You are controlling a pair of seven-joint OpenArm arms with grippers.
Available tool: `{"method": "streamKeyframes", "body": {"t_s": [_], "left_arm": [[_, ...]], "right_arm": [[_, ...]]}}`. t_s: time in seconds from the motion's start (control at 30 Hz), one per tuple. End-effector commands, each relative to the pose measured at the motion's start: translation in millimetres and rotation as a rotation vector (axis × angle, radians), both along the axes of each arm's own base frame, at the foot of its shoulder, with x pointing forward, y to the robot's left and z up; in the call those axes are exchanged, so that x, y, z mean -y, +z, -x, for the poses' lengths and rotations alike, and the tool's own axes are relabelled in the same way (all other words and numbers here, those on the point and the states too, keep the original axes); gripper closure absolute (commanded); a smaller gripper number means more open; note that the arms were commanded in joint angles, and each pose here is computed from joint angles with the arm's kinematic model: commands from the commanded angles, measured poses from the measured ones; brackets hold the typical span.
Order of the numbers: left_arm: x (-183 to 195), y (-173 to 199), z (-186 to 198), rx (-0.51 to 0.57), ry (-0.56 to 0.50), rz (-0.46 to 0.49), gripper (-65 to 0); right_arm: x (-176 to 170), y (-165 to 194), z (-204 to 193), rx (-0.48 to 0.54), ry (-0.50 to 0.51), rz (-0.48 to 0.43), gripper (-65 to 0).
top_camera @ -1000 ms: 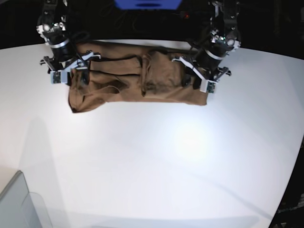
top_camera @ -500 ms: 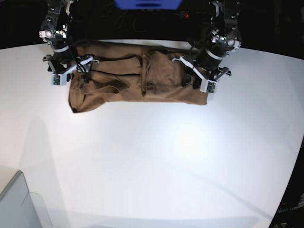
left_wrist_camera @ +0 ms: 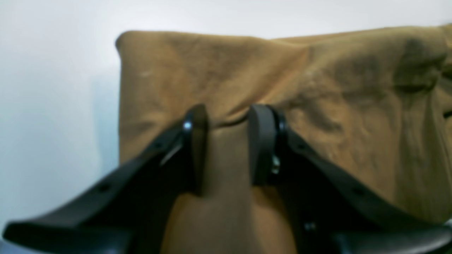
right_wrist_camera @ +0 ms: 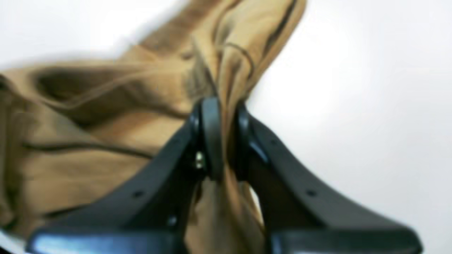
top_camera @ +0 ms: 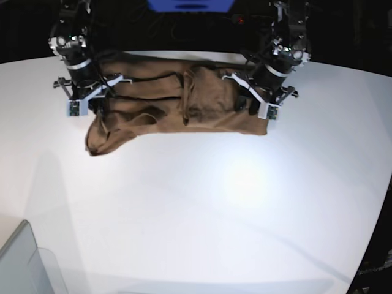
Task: Layout the t-shirt on the table in an organized manner, then fold the t-shirt properly
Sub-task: 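Lift the strip with both grippers and fold it toward the left gripper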
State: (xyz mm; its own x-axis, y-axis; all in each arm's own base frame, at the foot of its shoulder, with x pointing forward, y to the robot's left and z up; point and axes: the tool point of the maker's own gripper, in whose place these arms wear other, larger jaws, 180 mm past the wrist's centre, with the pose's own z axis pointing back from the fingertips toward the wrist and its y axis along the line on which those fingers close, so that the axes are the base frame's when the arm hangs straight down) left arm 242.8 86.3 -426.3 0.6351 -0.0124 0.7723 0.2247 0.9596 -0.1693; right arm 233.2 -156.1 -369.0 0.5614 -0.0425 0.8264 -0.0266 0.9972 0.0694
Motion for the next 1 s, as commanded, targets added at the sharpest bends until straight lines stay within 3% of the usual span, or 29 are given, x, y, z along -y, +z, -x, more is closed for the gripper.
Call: {"method": "streamKeyframes", "body": {"t_s": [0.0,0.1,0.53,0.67,0.97], "left_arm": [[-3,-8,7,-0.046,0.004,-0.02,-20.2],[-2,-8,7,-0.046,0.004,-0.02,-20.2],[-2,-5,7,-0.04,0.004,-0.02,-20.2],[-2,2,4,-0.018,0.004,-0.021,-20.2],[-2,53,-7,0.118,0.003,-0.031,-20.2]], "right_arm": [[-12,21,-7,0.074,0.038,-0.011,0.0],[-44,41,-2,0.114,0.118,-0.038,0.0],[-204,63,23,0.136,0.498,-0.274,0.0],[-225,52,20,0.116,0.554,-0.285,0.0],[-227,3,13,0.011,0.564,-0.26,0.0]]}}
